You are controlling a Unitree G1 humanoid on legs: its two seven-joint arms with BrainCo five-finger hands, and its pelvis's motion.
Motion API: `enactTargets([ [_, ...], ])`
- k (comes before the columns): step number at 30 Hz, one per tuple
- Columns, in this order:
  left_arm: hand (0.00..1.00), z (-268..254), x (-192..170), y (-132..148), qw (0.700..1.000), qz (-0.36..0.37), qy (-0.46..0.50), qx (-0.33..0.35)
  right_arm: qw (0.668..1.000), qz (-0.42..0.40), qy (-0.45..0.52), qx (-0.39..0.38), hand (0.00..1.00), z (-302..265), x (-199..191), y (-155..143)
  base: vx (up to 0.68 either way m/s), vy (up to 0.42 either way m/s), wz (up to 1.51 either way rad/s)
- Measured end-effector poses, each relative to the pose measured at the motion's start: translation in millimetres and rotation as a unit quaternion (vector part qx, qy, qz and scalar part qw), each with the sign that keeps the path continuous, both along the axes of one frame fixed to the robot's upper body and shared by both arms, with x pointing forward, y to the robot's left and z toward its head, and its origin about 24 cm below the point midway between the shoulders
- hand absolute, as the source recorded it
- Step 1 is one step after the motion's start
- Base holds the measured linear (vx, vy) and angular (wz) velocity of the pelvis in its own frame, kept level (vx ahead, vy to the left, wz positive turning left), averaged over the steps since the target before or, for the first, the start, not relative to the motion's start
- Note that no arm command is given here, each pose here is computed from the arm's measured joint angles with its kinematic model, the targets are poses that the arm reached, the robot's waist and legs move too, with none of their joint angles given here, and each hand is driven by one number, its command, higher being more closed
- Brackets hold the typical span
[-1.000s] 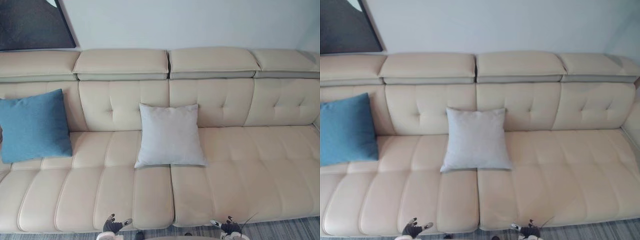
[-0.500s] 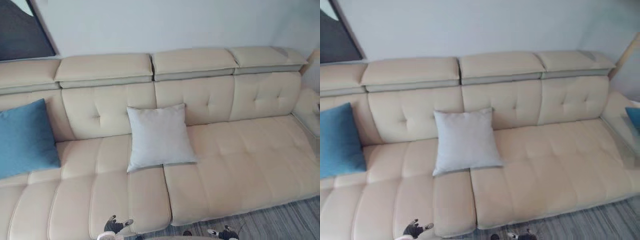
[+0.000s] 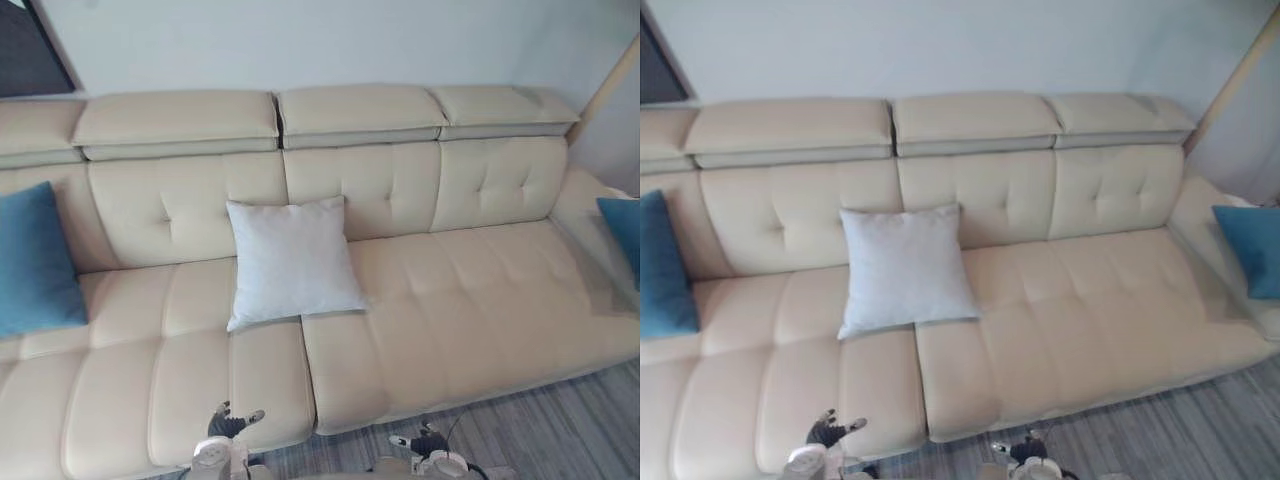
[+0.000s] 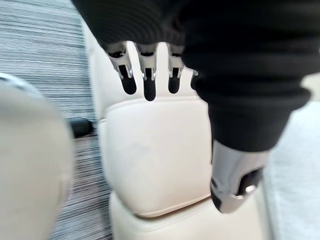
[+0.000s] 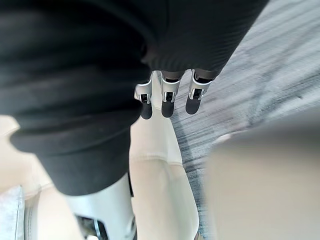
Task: Pick up cushions and gather them together orderly.
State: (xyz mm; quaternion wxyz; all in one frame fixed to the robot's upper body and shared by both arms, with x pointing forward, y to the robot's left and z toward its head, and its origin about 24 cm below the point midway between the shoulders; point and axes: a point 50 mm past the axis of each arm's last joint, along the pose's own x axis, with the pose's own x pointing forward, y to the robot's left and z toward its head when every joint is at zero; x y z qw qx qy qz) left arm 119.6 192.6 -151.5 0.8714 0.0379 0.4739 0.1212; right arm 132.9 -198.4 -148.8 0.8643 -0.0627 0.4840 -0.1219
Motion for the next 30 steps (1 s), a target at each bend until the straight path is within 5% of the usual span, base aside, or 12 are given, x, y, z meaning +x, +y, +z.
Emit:
enactTargets([
  [7, 0.00, 1, 7, 0, 1.000, -0.025, 0.001, 0.007, 1.000, 0.002, 0.018, -0.018, 0.00, -2, -5, -8, -0.25, -0.051, 0.06],
  [12, 0.00, -3, -5, -3, 1.000, 0.025, 0.009, -0.014, 0.999, -0.022, 0.032, -0.035, 0.00, -3, -21, -21, -0.16, 0.182, -0.59],
  [30, 0.00, -8, -17, 0, 0.997, 0.066, 0.031, -0.023, 0.998, -0.047, 0.035, 0.015, 0.00, -9, -28, 6, 0.09, 0.028, -0.54],
])
